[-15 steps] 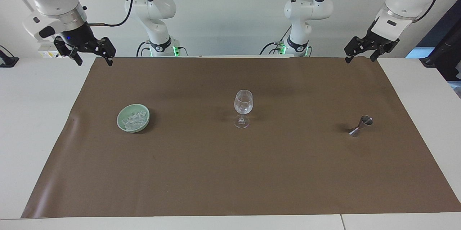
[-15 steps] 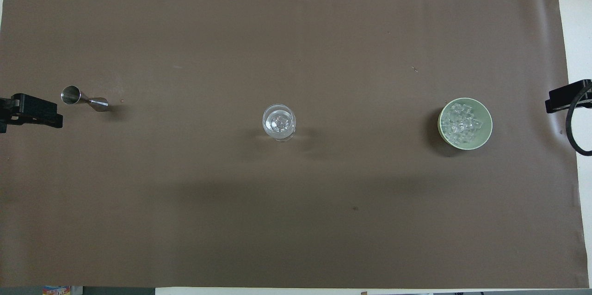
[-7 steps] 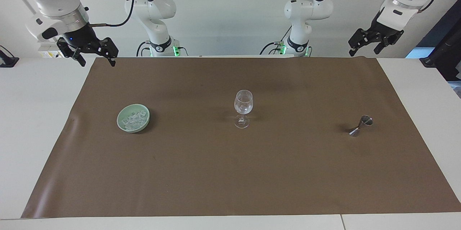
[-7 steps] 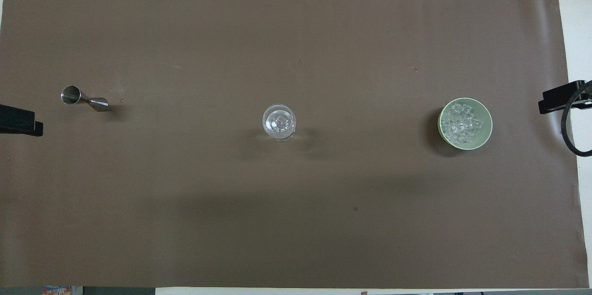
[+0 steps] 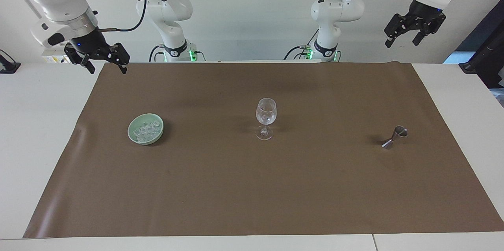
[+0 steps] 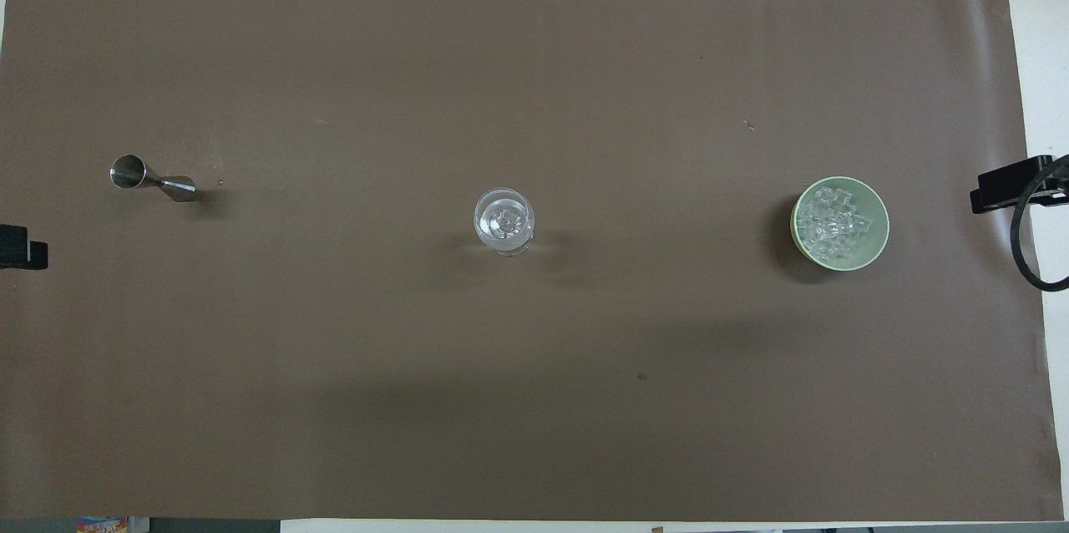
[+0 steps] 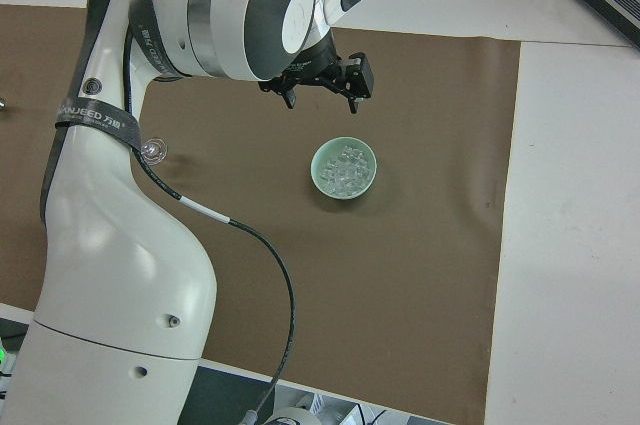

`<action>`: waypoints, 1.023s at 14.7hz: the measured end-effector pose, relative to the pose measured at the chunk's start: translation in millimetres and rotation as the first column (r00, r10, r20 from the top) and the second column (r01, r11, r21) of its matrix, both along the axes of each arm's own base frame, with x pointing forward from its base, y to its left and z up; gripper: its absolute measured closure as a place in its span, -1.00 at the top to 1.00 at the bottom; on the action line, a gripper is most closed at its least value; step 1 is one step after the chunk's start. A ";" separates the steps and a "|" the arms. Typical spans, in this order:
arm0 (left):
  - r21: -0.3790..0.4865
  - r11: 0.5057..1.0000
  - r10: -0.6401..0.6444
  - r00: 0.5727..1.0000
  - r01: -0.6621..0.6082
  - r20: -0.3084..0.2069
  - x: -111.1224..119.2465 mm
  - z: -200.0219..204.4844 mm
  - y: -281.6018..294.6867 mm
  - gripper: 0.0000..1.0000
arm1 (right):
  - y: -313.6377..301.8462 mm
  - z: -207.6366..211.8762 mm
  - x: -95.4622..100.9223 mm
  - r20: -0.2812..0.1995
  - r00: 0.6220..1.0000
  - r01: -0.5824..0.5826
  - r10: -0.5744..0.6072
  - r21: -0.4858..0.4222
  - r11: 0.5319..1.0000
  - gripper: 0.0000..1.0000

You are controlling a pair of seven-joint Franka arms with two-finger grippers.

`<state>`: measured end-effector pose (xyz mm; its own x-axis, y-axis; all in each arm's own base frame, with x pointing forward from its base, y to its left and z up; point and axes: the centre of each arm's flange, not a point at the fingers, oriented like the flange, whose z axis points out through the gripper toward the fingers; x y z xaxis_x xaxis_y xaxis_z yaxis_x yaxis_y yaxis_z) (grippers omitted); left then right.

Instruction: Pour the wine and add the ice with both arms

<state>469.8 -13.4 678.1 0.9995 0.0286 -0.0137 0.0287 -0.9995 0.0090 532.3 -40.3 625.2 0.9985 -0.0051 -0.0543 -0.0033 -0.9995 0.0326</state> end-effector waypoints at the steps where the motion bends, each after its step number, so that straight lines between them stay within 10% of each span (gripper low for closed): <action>1: 0.000 1.000 0.000 1.000 0.000 -0.010 -1.3 -4.6 0.1 1.00 | 0.1 -0.2 0.0 0.000 1.000 0.000 0.000 0.000 1.000 1.00; 10: -0.001 1.000 -0.008 1.000 0.008 0.017 -3.5 -0.8 0.3 1.00 | 0.1 -1.2 -0.1 -0.002 1.000 0.000 0.000 0.001 1.000 1.00; 15: 0.000 1.000 -0.022 1.000 0.022 0.015 43.0 -7.8 8.0 1.00 | 0.2 -2.2 -0.1 -0.004 1.000 0.000 0.000 0.001 1.000 1.00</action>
<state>512.8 -5.5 670.3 1.0000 0.0062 0.0015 0.0062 -0.9999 0.0099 532.2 -40.1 623.0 0.9983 -0.0049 -0.0586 -0.0030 -0.9995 0.0317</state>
